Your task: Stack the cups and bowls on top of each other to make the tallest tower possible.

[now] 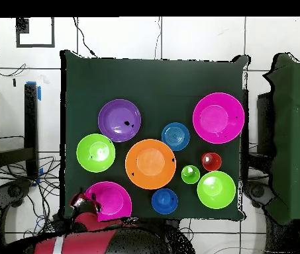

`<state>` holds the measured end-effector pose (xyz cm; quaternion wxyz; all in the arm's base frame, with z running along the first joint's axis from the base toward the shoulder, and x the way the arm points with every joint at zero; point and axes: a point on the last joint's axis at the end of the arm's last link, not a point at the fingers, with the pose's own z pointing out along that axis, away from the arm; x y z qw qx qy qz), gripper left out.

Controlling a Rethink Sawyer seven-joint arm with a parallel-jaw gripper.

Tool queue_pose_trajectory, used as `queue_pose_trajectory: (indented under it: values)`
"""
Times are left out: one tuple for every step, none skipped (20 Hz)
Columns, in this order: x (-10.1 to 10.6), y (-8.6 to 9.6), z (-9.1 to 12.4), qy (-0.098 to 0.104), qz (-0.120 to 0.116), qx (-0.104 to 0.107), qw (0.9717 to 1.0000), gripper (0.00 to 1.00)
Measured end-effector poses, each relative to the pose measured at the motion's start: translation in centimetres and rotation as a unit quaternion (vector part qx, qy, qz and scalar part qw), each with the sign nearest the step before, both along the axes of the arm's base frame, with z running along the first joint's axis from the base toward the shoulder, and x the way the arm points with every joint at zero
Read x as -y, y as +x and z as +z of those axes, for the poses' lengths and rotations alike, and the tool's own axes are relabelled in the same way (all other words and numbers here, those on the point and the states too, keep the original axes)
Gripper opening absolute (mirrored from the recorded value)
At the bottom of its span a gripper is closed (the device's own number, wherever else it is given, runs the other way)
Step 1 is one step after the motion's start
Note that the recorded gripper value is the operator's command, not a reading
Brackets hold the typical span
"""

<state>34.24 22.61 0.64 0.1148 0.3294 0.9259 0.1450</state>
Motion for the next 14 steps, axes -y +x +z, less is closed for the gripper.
queue_pose_trajectory:
  values:
    - [0.1, 0.0, 0.0, -0.001, -0.001, 0.000, 1.0000, 1.00]
    - [0.3, 0.0, 0.0, -0.005, -0.003, 0.000, 1.0000, 1.00]
    - [0.4, 0.0, -0.1, -0.006, -0.004, 0.000, 1.0000, 1.00]
    - [0.6, 0.0, -0.1, -0.011, -0.007, 0.000, 0.9999, 1.00]
    - [1.0, 0.1, -0.2, -0.017, -0.012, 0.001, 0.9998, 1.00]
    - [1.1, 0.2, -0.2, -0.019, -0.014, 0.002, 0.9997, 1.00]
    - [1.2, 0.2, -0.2, -0.022, -0.016, 0.003, 0.9996, 1.00]
    - [1.5, 0.3, -0.3, -0.027, -0.021, 0.004, 0.9994, 1.00]
    - [1.6, 0.3, -0.3, -0.030, -0.023, 0.006, 0.9993, 1.00]
    - [1.8, 0.4, -0.3, -0.034, -0.027, 0.008, 0.9990, 1.00]
    - [1.9, 0.5, -0.3, -0.035, -0.028, 0.009, 0.9989, 1.00]
    - [2.0, 0.5, -0.4, -0.037, -0.030, 0.010, 0.9988, 1.00]
    - [2.2, 0.5, -0.4, -0.041, -0.033, 0.013, 0.9985, 1.00]
    - [2.3, 0.6, -0.5, -0.045, -0.036, 0.016, 0.9982, 1.00]
